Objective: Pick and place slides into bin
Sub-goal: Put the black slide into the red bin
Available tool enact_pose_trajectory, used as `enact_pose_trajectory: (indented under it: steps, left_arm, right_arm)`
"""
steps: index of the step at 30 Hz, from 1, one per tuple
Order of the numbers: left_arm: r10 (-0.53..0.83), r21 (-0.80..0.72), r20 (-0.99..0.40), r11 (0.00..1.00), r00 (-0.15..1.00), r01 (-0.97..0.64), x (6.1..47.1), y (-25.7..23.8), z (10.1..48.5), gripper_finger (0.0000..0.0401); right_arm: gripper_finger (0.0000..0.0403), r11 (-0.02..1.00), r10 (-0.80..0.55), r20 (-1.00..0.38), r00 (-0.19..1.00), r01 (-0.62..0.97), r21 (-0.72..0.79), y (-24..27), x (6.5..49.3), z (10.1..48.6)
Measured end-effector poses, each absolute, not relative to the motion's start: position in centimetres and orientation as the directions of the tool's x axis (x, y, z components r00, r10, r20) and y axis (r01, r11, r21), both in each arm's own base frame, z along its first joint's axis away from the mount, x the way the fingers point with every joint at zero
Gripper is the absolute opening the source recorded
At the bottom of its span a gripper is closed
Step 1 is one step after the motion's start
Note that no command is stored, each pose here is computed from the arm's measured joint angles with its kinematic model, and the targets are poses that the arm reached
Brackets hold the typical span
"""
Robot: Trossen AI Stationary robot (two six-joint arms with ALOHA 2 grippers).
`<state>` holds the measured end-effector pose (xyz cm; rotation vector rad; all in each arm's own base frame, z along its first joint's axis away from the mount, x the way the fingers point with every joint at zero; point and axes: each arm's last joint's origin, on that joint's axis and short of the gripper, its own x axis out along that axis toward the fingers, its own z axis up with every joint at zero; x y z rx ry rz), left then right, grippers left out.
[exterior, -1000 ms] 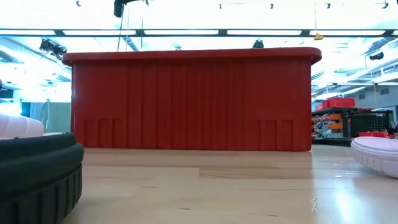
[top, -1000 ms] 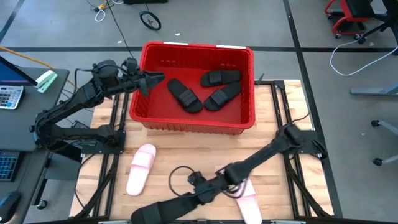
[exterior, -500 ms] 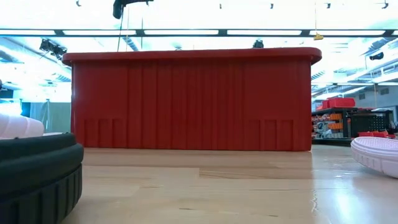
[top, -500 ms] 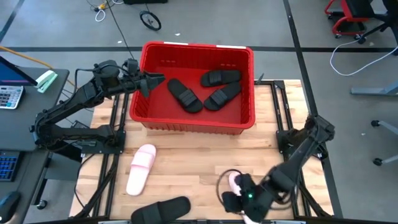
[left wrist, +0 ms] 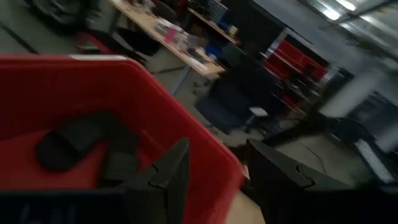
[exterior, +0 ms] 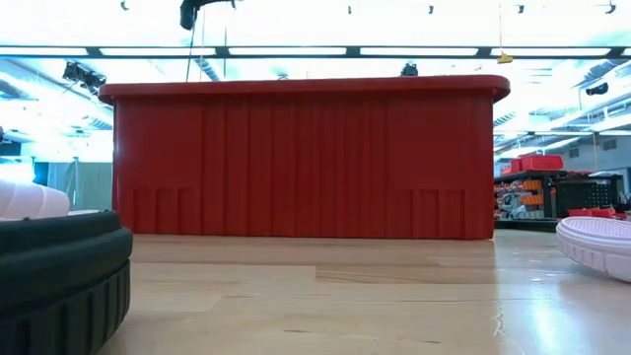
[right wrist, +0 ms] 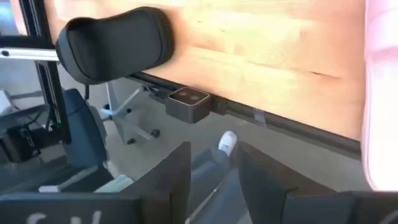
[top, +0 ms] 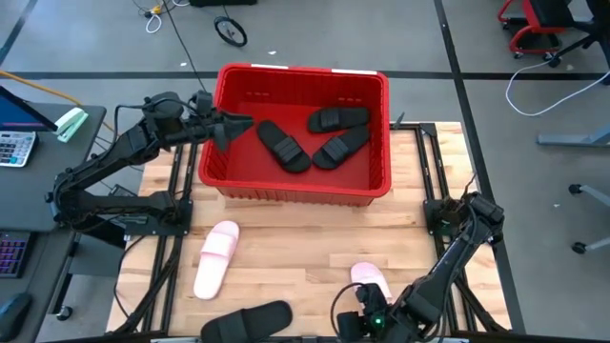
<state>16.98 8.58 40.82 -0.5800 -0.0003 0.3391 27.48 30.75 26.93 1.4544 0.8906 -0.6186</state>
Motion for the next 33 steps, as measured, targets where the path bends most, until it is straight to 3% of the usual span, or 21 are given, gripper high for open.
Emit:
enact_pose_trajectory:
  steps: [3,6,10,13,16,19,25,33]
  left_arm:
    - [0.182,-0.547,-0.087,0.813,0.979,-0.2,16.9,8.1,40.9,0.0157]
    - [-0.125,-0.533,-0.091,0.844,0.988,0.058,16.9,7.1,40.8,0.0148]
    - [-0.564,-0.656,-0.132,0.666,0.815,0.355,16.5,5.2,39.7,0.0132]
    - [-0.721,-0.785,-0.157,0.506,0.675,0.357,15.9,3.5,38.8,0.0122]
    - [-0.78,-0.844,-0.217,0.452,0.587,0.289,15.3,1.6,37.8,0.0113]
    - [-0.799,-0.861,-0.308,0.465,0.517,0.206,15.0,-0.3,37.0,0.011]
    - [-0.738,-0.755,-0.479,0.623,0.475,0.207,15.0,-4.2,36.3,0.0129]
    - [-0.67,-0.58,-0.544,0.736,0.505,0.35,16.3,-10.5,35.7,0.0171]
  right_arm:
    - [0.0134,0.079,0.163,-0.809,0.565,0.81,0.581,30.4,27.7,27.3]
    - [0.0134,0.118,0.165,-0.797,0.581,0.79,0.601,29.9,27.8,28.1]
    - [0.0134,0.202,0.136,-0.787,0.602,0.76,0.617,29.5,28.0,28.3]
    - [0.0134,0.242,0.112,-0.774,0.623,0.739,0.629,29.2,28.2,28.5]
    - [0.0134,0.273,0.087,-0.768,0.634,0.727,0.631,28.8,28.5,28.5]
    - [0.0134,0.302,0.072,-0.765,0.639,0.717,0.628,28.4,28.9,28.5]
    - [0.0134,0.353,0.054,-0.766,0.64,0.705,0.615,27.5,29.8,28.5]
    - [0.0134,0.33,0.032,-0.763,0.646,0.713,0.618,26.4,30.9,28.6]
